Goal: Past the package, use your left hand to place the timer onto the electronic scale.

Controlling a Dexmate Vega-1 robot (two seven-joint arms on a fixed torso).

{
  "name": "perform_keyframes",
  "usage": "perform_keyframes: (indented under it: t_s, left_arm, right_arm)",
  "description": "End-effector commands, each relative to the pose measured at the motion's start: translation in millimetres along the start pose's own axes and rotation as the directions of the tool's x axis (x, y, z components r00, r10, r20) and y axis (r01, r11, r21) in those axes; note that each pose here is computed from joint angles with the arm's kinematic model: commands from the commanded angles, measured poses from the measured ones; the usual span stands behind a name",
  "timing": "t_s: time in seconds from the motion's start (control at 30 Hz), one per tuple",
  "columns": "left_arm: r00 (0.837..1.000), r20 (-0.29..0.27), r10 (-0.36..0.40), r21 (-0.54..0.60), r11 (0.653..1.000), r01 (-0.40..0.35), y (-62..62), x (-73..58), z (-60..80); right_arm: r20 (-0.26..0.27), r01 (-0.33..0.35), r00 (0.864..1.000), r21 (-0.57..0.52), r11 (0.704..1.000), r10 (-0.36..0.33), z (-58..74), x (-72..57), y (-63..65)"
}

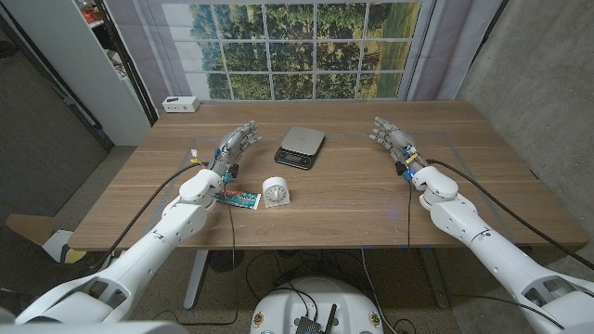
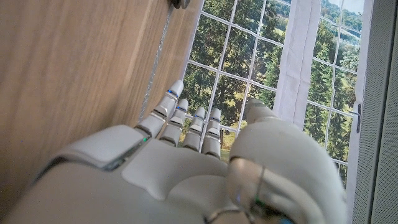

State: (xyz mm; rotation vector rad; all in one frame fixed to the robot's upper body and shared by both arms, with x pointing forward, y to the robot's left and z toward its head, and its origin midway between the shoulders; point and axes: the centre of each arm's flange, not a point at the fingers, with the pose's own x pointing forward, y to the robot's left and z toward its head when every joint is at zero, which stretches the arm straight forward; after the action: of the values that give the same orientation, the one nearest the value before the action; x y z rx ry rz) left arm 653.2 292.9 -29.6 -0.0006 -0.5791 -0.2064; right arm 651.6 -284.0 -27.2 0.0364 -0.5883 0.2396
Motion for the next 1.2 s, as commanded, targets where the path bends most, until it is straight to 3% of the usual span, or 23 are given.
perform_keyframes:
  t_s: [0.03,0.3,0.53,0.73,0.97,1.13,1.2]
  left_arm:
    - [0.998,-0.040,-0.045,0.183,0.982,0.051,3.2,-1.6,19.7]
    - [0.993,-0.062,-0.105,0.331,0.936,0.120,6.5,-10.0,44.7]
    - [0.988,-0.079,-0.129,0.432,0.889,0.151,6.2,-28.8,68.8]
    - [0.983,-0.094,-0.155,0.547,0.817,0.182,-5.0,-43.5,90.7]
    - [0.973,-0.165,-0.161,0.701,0.675,0.231,-20.9,-61.3,118.9]
    - [0.959,-0.247,-0.139,0.798,0.532,0.283,-29.6,-67.1,140.2]
    - [0.954,-0.267,-0.137,0.816,0.494,0.300,-32.4,-67.4,147.3]
  right_arm:
    - [-0.009,-0.044,0.999,0.008,0.999,0.044,-3.1,1.4,9.5]
    - [-0.003,-0.060,0.998,-0.003,0.998,0.060,-1.8,2.3,12.7]
    - [-0.008,-0.067,0.998,-0.003,0.998,0.067,-3.3,-3.1,14.3]
    - [-0.016,-0.082,0.997,0.002,0.997,0.082,-5.9,-7.7,15.0]
    - [-0.033,-0.100,0.994,0.013,0.995,0.100,-10.3,-14.1,16.6]
    - [-0.036,-0.109,0.993,0.019,0.994,0.110,-12.0,-16.5,17.8]
    - [-0.035,-0.114,0.993,0.019,0.993,0.115,-12.2,-16.7,18.0]
